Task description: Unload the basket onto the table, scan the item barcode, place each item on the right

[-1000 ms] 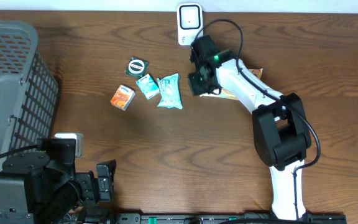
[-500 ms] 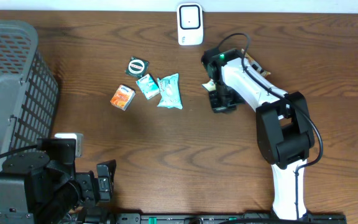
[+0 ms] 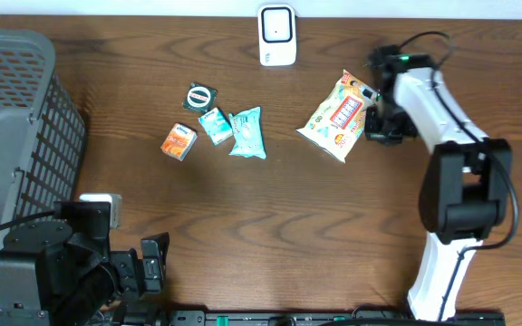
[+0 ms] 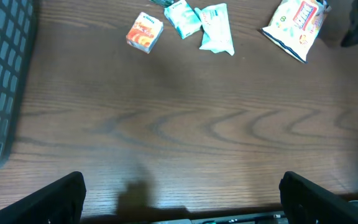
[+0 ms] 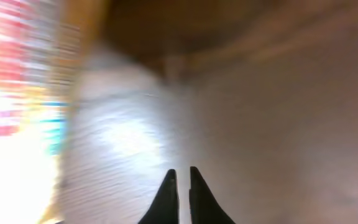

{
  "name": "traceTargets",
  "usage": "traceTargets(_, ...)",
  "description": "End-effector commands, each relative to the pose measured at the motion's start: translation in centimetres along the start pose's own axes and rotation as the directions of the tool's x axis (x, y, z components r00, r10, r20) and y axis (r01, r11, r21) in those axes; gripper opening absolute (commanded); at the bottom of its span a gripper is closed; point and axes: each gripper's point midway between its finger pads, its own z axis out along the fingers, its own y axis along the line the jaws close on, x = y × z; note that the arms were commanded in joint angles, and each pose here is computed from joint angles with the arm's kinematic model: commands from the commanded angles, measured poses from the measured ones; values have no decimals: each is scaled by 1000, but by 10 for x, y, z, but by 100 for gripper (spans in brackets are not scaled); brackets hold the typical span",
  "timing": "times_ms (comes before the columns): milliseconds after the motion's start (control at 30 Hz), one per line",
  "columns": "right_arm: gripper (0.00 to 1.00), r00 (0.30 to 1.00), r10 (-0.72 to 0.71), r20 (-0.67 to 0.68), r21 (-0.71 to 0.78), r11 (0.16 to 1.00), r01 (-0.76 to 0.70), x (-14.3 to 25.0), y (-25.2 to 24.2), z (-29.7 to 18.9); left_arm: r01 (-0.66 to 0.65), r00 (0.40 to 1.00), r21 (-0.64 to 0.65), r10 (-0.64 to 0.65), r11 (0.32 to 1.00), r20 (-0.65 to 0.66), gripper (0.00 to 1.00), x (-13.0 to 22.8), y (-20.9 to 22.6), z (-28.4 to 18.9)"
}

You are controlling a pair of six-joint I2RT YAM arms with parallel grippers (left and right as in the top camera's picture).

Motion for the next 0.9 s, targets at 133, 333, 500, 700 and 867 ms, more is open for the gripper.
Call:
traceTargets(133, 85, 997, -20, 70, -439, 897, 49, -24, 43, -31, 7, 1000, -9, -7, 1000, 2, 98, -1, 1, 0)
traceTargets(333, 99, 999, 37, 30, -525, 851, -15, -30, 42, -23, 7, 1000, -9, -7, 1000, 2, 98, -1, 2, 0)
traceTargets(500, 99, 997, 70, -15, -562, 825, -66, -27, 50, -6, 7, 1000, -10, -7, 1000, 2, 98, -1, 2, 0)
traceTargets(700, 99, 994, 91, -57, -650, 752, -106, -19, 67, 5, 7, 1000, -9, -7, 1000, 2, 98, -1, 2, 0)
traceTargets(867, 98, 983, 143, -116, -589, 787, -184, -4, 65, 32, 7, 1000, -9, -7, 1000, 2, 97, -1, 1, 0)
